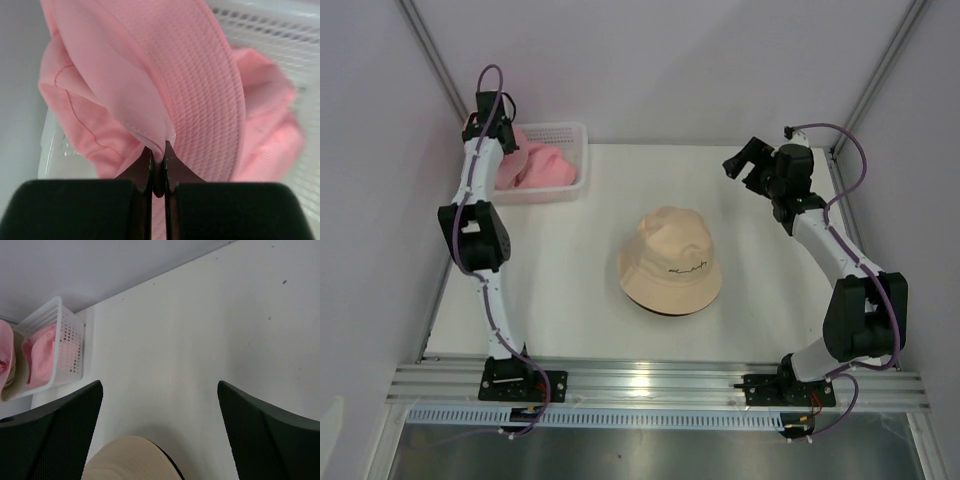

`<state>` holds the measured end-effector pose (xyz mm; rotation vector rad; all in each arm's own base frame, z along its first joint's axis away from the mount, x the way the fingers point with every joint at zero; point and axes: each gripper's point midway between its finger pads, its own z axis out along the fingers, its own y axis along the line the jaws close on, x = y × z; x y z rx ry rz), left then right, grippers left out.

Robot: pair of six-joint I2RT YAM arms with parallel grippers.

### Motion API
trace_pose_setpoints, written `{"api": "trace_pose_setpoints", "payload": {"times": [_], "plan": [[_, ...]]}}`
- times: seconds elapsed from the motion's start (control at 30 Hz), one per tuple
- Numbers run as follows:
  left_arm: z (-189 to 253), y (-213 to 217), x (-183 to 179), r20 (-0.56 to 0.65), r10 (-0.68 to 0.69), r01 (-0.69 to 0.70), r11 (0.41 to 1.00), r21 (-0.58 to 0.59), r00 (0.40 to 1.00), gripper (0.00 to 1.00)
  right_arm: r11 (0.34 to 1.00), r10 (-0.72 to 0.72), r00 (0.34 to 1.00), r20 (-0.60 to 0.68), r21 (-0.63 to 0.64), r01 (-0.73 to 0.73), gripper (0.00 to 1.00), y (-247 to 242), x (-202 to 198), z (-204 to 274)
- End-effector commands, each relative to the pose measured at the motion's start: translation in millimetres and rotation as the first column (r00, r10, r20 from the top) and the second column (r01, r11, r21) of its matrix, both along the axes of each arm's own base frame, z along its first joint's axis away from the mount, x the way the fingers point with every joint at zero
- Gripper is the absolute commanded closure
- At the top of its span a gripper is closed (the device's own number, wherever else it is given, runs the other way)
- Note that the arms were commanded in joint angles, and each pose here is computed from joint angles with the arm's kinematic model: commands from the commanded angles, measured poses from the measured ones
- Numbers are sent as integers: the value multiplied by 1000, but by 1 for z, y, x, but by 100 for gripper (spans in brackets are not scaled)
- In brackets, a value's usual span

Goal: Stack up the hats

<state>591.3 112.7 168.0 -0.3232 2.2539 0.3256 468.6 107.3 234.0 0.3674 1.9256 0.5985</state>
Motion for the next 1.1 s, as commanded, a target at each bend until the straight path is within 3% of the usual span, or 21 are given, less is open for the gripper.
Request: {"api": "trace_pose_setpoints", "payload": {"times": [0.0, 0.13, 0.17, 0.4, 0.57, 0.7, 0.87, 1.07], "plan": [[156, -47, -20, 323, -97, 131, 988, -86, 942, 99, 999, 39, 992, 124, 32, -43, 1, 18, -1, 41], [239, -104, -59, 469, -202, 276, 957, -94, 860, 99, 989, 85, 970, 227, 100, -110, 0, 31, -7, 79], [264, -136, -76, 510, -264, 352, 932, -83, 818, 99, 978, 112, 956, 271, 142, -154, 1, 38, -11, 95], [315, -249, -148, 556, -504, 589, 808, 31, 661, 99, 875, 264, 840, 474, 248, -415, 1, 86, -49, 170], [312, -316, -194, 540, -611, 724, 690, 5, 579, 99, 808, 293, 751, 591, 267, -526, 0, 93, -88, 209], [304, -348, -223, 524, -655, 780, 624, -32, 545, 99, 802, 268, 731, 627, 276, -530, 1, 85, -126, 223], [282, -385, -253, 479, -734, 845, 534, -32, 482, 99, 846, 186, 732, 655, 272, -458, 1, 64, -181, 230], [262, -421, -276, 438, -783, 879, 475, -36, 441, 99, 863, 216, 796, 566, 270, -427, 1, 73, -180, 198]]}}
